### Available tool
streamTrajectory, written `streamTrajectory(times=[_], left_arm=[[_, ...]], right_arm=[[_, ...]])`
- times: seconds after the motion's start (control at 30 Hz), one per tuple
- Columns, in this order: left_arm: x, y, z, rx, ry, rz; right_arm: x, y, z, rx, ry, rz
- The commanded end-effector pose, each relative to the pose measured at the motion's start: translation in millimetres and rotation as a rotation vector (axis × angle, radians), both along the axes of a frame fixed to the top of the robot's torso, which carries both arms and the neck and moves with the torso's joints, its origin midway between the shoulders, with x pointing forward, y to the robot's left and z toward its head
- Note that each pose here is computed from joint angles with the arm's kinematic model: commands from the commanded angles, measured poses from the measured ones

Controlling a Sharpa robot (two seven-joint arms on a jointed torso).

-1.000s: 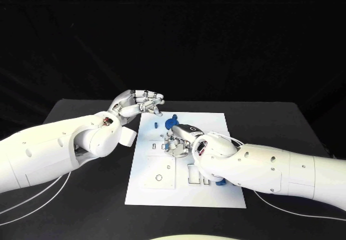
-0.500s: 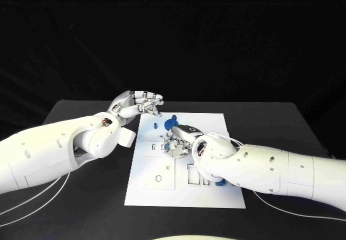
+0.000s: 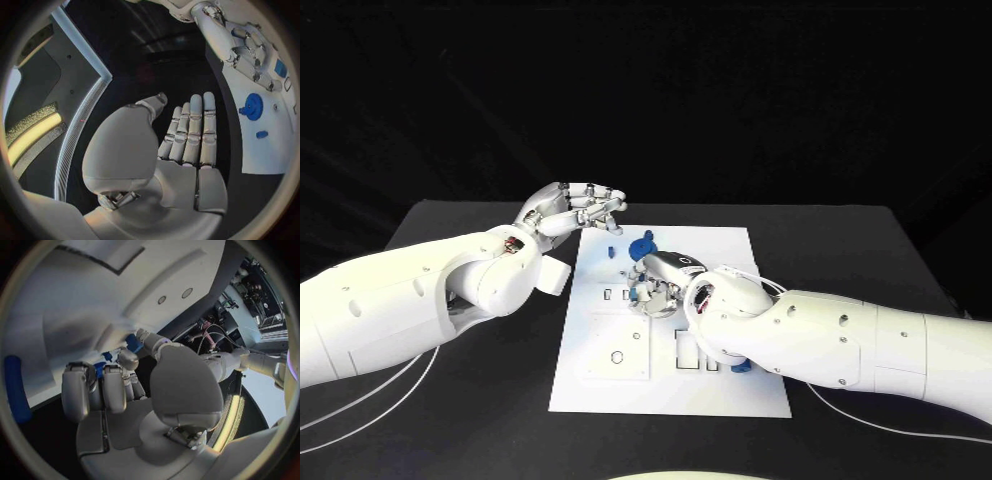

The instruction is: Assemble the parts on the task board

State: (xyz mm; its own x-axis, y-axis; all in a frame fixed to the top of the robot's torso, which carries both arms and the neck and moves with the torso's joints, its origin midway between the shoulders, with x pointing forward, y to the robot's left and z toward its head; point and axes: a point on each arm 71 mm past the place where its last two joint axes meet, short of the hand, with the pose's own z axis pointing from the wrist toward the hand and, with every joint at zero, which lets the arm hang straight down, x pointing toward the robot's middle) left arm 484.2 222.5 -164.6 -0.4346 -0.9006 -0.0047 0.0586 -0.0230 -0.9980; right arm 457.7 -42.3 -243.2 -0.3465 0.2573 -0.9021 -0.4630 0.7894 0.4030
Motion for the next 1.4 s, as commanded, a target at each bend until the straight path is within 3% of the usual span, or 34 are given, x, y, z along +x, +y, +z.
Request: streamTrajectory(times=[0.03,0.3,0.47,0.63,0.77,0.87,1.03,1.17,1.4], left_arm=[[-0.5,-1.7,1.1,-0.009,-0.007,-0.015],[0.3,-1.1,0.7,-0.005,-0.007,-0.011],[3.1,4.1,-2.1,0.045,-0.002,0.003],[8.4,14.7,-8.3,0.151,0.021,0.025],[13.0,23.4,-15.4,0.241,0.075,0.046],[15.6,27.6,-22.5,0.35,0.139,0.005],[17.9,23.7,-27.6,0.561,0.211,-0.12],[18.8,17.4,-29.5,0.691,0.27,-0.205],[21.9,3.3,-30.5,0.81,0.299,-0.284]], right_arm=[[-2.0,2,0.8,0.007,-0.007,0.02],[-5.1,0,6.6,0.062,-0.047,0.024],[-6.6,-14,19.8,0.155,-0.074,0.035],[-1.7,-41,39.1,0.223,-0.041,0.027],[2.2,-62,51.3,0.276,0.046,0.006],[6.0,-81,57.9,0.333,0.136,-0.033],[13.1,-112,64.5,0.426,0.231,-0.117],[20.8,-134,66.8,0.495,0.277,-0.187],[32.3,-160,66.6,0.579,0.317,-0.255]])
